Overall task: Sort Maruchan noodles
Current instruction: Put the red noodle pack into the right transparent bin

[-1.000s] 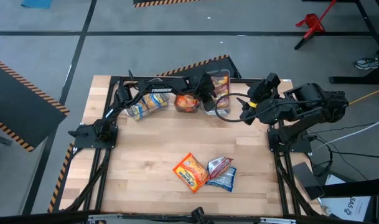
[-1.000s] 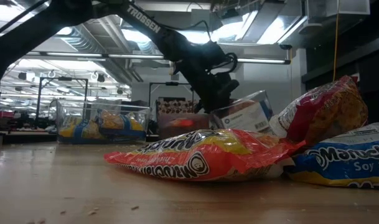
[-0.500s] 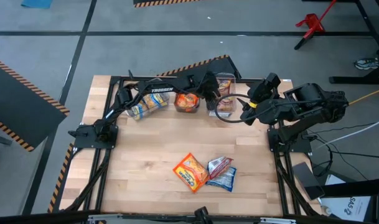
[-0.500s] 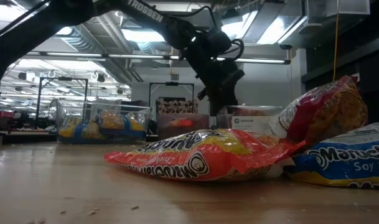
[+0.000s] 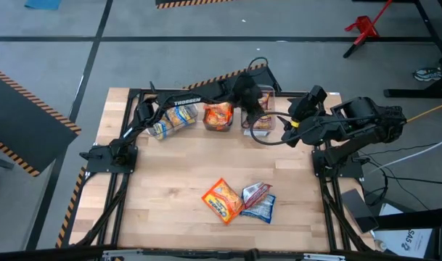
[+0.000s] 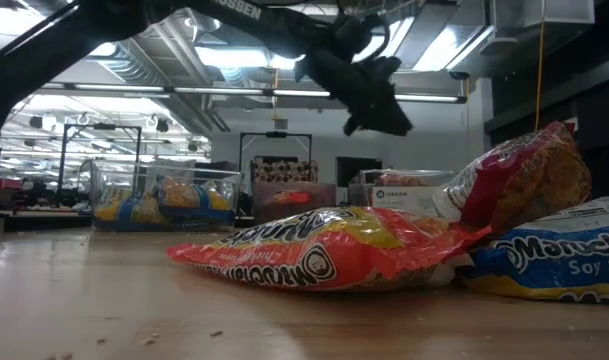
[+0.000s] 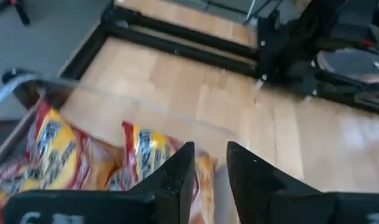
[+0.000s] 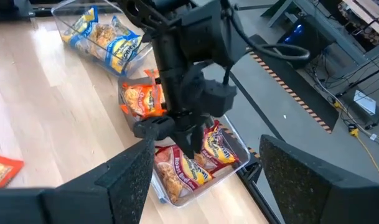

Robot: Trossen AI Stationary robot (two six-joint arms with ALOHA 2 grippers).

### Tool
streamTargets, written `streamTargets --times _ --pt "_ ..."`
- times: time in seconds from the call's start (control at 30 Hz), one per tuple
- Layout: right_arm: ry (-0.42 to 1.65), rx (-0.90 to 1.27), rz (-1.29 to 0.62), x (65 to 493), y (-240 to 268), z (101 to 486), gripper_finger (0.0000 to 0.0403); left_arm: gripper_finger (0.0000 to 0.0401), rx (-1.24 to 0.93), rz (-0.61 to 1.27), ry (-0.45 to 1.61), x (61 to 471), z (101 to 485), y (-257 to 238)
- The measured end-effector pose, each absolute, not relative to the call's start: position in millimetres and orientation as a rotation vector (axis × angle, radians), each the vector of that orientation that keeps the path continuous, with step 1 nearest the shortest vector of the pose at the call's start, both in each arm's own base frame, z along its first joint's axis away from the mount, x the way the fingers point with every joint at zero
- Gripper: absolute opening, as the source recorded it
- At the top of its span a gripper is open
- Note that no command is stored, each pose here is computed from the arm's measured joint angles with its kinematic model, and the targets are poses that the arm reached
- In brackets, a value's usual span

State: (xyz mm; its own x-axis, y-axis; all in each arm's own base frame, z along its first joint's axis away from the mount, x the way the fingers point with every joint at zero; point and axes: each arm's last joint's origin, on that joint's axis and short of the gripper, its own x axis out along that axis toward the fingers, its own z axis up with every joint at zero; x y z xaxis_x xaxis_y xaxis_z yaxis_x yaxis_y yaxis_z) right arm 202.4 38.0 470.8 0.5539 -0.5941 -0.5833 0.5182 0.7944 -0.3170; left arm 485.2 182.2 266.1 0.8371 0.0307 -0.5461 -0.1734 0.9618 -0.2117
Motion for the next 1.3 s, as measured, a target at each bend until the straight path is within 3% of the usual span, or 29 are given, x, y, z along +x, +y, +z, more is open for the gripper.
streamTargets --times 0.27,0.53,0.77,0.93,1.07,1.3 --pt "0.732 -0.098 -0.64 199 37 472 0.0278 0.0049 -0.156 0.161 0.568 495 227 161" --pt "0.723 -0.113 -0.639 194 36 475 0.0278 0.0043 -0.11 0.287 0.692 486 187 153" --pt "0.712 -0.115 -0.646 191 35 477 0.0278 0.0043 -0.183 0.323 0.699 482 186 160" --pt "0.708 -0.111 -0.645 189 34 477 0.0278 0.0043 -0.175 0.315 0.661 486 207 162" --pt "0.704 -0.102 -0.637 186 34 479 0.0278 0.0043 -0.125 0.275 0.632 480 256 161" --pt "0.728 -0.06 -0.571 183 34 479 0.0278 0.0049 -0.034 0.129 0.772 431 331 141"
